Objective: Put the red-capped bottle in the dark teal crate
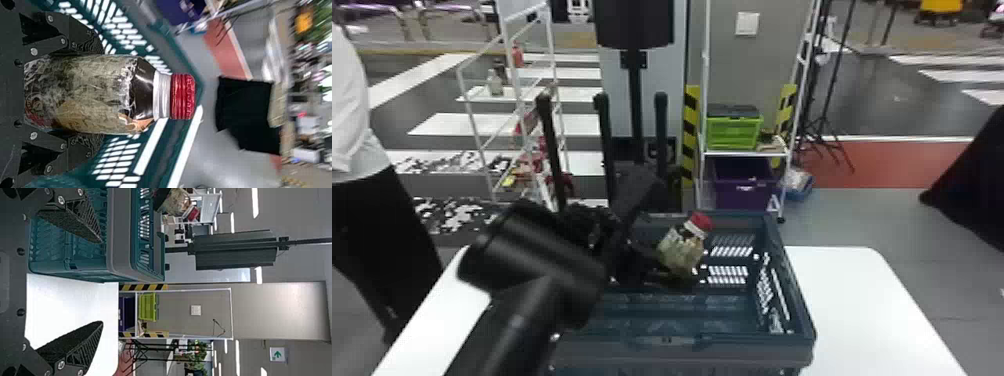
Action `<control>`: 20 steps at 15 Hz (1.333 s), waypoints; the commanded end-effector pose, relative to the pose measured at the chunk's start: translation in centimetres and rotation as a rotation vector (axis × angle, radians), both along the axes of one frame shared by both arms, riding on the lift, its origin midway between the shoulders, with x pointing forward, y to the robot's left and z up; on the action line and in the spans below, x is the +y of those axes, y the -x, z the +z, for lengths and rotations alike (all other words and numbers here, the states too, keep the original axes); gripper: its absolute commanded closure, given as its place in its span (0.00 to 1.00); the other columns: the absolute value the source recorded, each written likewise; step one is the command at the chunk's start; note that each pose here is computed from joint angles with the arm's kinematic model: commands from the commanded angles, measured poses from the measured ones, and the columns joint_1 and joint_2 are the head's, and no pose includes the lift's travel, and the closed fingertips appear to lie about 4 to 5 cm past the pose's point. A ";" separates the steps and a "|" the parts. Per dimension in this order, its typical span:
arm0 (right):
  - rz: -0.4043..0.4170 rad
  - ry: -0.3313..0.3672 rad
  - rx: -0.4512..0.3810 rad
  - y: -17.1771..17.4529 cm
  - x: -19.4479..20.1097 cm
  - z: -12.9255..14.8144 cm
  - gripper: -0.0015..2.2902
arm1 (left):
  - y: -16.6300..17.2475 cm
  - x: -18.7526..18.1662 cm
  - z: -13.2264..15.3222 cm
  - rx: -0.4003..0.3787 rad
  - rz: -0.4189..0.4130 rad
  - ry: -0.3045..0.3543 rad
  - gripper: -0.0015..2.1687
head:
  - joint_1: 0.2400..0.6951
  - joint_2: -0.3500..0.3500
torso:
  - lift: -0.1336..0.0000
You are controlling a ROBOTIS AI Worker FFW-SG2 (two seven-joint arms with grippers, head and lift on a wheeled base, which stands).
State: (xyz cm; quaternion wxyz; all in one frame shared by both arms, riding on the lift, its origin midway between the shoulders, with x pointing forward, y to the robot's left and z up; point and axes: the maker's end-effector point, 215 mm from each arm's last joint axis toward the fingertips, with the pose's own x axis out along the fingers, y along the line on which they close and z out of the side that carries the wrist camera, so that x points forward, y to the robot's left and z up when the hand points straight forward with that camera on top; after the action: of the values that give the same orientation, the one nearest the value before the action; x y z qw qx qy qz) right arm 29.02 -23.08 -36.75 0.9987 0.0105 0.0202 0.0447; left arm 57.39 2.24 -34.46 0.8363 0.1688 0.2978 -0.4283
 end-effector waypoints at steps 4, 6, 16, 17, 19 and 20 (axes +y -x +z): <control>-0.004 -0.005 0.005 0.2 -0.1 -0.5 0.07 | -1.4 -1.6 -8.3 0.059 -0.151 -0.205 0.91 | 0.57 0.50 | 1.00; -0.001 -0.006 0.009 0.3 0.0 -0.7 0.07 | -2.2 -0.1 -11.0 0.028 -0.212 -0.297 0.91 | 0.57 0.50 | 1.00; 0.003 -0.009 0.007 0.3 0.5 -0.6 0.07 | -3.4 3.8 -15.1 -0.010 -0.286 -0.462 0.89 | 0.57 0.50 | 1.00; 0.002 -0.009 0.007 0.3 0.5 -0.6 0.07 | -3.5 3.7 -15.0 -0.018 -0.283 -0.462 0.76 | 0.57 0.50 | 1.00; 0.002 -0.009 0.007 0.2 0.5 -0.6 0.07 | -4.0 3.7 -14.3 -0.035 -0.261 -0.438 0.44 | 0.57 0.50 | 1.00; 0.001 -0.009 0.011 0.3 0.5 -0.8 0.07 | -4.2 3.5 -13.8 -0.047 -0.257 -0.430 0.21 | 0.57 0.50 | 1.00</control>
State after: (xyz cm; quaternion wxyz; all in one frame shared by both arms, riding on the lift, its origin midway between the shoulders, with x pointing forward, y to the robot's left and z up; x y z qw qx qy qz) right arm 28.74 -22.59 -37.43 0.9985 0.0152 0.0244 0.0456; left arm 61.35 6.08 -48.84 0.7202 0.3935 0.3462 -0.4545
